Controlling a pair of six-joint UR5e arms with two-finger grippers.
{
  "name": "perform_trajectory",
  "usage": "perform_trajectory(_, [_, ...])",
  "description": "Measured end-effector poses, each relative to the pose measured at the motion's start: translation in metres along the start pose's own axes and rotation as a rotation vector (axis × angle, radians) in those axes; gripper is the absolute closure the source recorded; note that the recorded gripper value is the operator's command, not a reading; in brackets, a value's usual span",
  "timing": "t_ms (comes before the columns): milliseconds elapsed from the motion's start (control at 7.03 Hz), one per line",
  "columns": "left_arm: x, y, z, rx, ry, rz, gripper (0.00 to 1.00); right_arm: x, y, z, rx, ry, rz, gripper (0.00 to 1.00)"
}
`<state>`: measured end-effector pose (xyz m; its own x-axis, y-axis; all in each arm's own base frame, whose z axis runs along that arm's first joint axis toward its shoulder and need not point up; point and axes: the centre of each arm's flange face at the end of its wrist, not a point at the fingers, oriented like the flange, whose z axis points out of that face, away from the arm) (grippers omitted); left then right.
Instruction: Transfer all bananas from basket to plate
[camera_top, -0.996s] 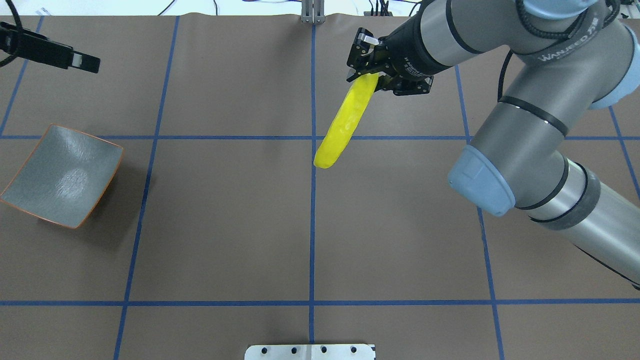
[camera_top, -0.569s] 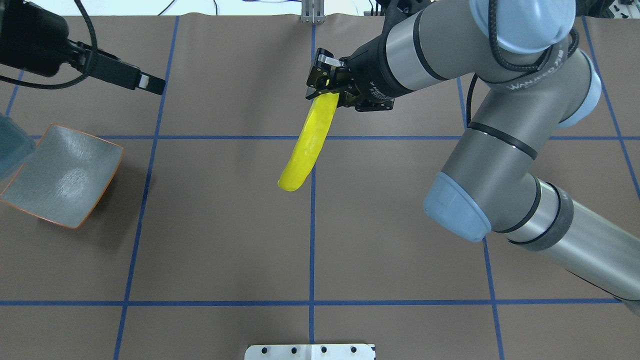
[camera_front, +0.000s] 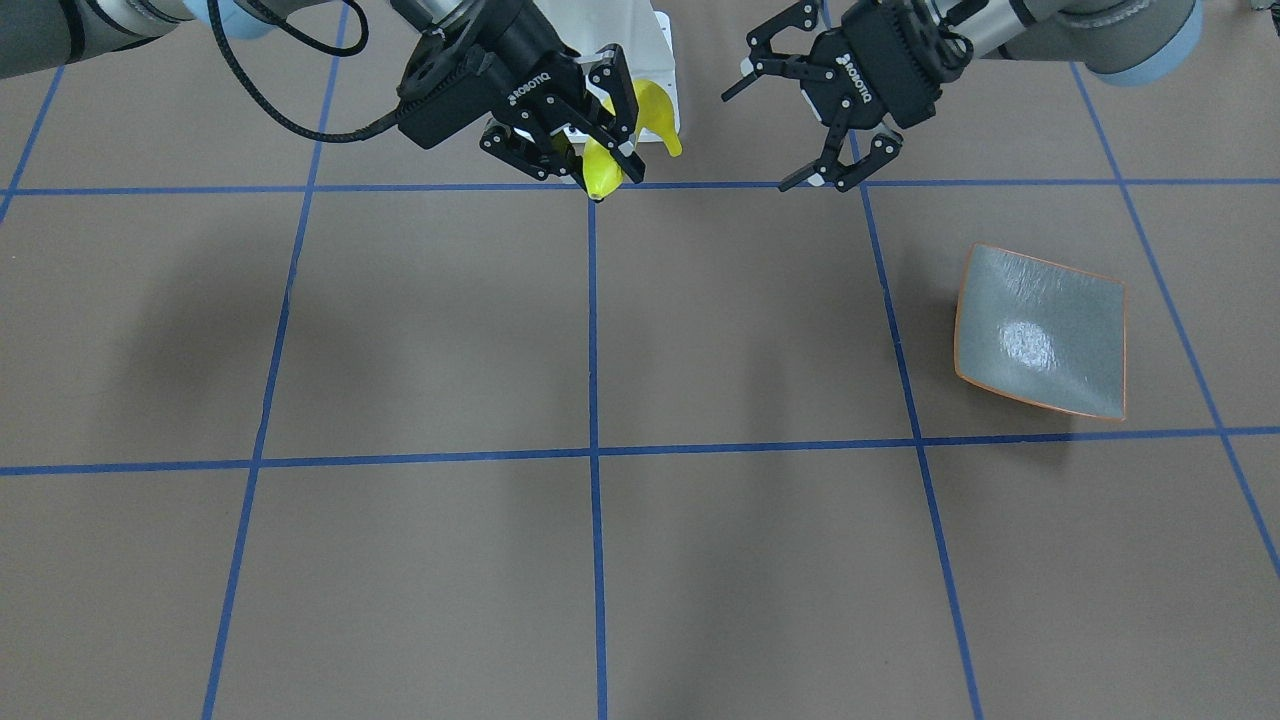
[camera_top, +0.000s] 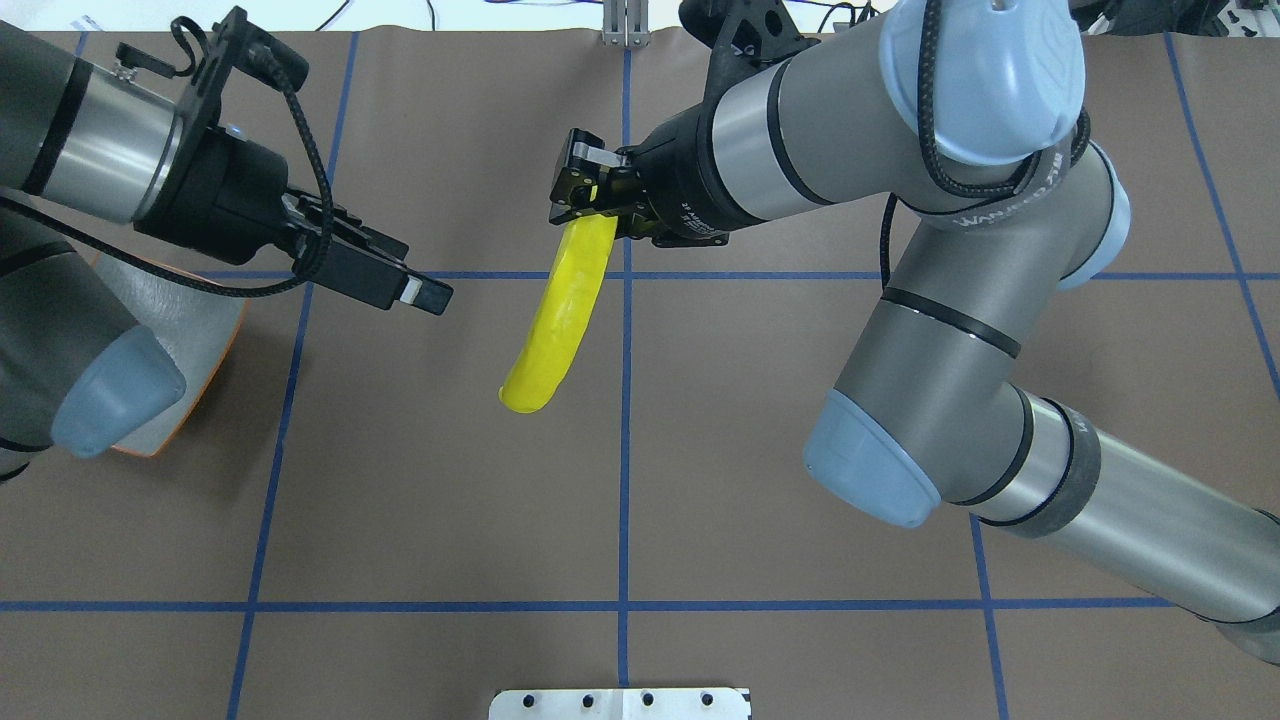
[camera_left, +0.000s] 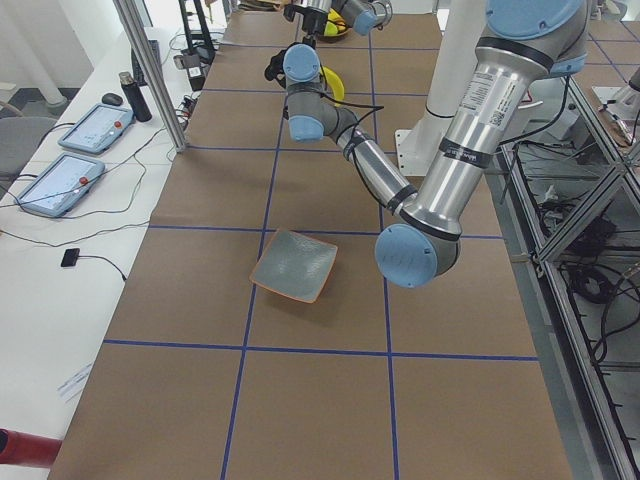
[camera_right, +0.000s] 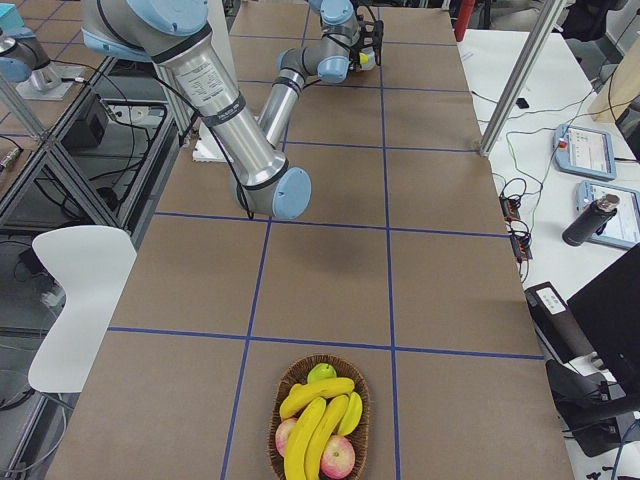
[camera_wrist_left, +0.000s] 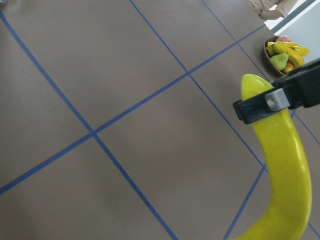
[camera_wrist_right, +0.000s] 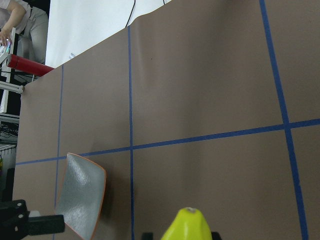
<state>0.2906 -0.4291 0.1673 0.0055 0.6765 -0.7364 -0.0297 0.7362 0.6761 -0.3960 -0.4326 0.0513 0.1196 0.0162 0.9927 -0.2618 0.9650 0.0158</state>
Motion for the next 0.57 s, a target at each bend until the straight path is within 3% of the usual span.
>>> perform_trajectory(285, [0.019, 0.011, 0.022, -0.018, 0.067, 0.042, 0.0, -0.002, 0.005, 0.003, 0.001, -0.021, -0.007, 1.0])
perform_trajectory(569, [0.03, 0.012, 0.031, -0.025, 0.095, 0.058, 0.0, -0.004, 0.01, 0.005, 0.008, -0.032, -0.009, 1.0])
